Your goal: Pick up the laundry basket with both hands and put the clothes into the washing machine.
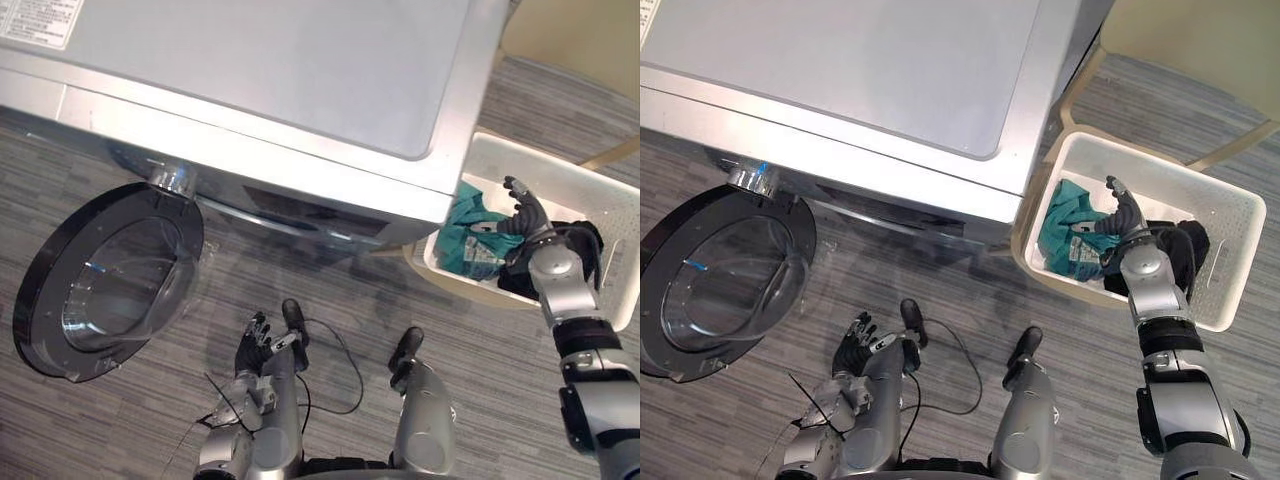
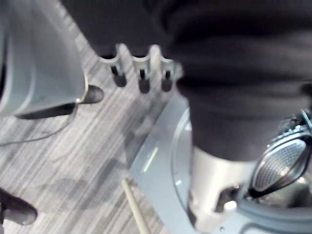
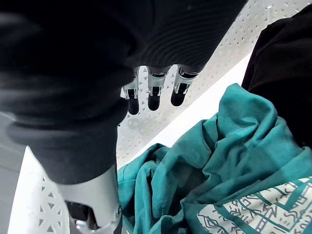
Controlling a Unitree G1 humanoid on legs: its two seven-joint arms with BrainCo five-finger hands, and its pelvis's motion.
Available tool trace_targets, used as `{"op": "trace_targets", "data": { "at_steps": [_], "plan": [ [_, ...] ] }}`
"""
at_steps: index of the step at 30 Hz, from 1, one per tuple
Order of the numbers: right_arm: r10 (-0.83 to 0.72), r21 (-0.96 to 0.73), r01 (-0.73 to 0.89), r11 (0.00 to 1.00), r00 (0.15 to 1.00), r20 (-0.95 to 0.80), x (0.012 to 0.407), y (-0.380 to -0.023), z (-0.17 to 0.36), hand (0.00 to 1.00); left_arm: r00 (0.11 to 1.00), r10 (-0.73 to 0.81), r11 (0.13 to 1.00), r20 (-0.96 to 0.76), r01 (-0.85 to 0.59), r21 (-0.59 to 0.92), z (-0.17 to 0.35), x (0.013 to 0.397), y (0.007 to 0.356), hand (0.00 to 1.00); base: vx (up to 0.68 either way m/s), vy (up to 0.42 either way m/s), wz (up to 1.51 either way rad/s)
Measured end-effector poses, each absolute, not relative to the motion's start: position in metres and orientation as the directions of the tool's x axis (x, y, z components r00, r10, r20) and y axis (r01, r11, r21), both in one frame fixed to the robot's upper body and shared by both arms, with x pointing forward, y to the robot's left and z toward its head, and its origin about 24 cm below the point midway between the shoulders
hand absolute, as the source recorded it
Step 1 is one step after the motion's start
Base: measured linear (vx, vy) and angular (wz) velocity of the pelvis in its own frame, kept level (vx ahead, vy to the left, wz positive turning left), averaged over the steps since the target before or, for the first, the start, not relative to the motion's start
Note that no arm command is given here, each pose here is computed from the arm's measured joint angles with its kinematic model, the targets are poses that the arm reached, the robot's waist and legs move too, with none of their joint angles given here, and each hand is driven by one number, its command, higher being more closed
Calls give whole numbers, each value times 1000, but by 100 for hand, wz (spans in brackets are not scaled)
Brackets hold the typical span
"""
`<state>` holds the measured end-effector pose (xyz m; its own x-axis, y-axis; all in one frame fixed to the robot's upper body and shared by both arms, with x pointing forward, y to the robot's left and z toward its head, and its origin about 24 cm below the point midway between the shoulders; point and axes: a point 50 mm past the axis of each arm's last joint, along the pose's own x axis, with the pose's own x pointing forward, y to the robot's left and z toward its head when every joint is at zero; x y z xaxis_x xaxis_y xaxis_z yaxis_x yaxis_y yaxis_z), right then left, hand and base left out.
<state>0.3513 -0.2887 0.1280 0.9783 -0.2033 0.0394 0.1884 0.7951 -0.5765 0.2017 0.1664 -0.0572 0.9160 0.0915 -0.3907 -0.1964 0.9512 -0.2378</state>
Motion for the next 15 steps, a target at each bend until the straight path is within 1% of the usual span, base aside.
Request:
{"op": "trace_targets", "data": {
  "at_steps": [6,12,15],
  "plan": [
    [-209,-589,187,786,978,32,350,-293,128,0,920,97,960,-379,-187,-207,-55,205,168,0,0,0,0],
    [-243,-661,230,714,967,73,353,-314,157,0,937,120,963,-327,-189,-190,-44,219,171,0,-14,-6,-2],
    [-257,-712,239,660,963,86,353,-323,170,0,950,118,972,-288,-170,-165,-36,225,170,0,-14,-28,6]
  ]
}}
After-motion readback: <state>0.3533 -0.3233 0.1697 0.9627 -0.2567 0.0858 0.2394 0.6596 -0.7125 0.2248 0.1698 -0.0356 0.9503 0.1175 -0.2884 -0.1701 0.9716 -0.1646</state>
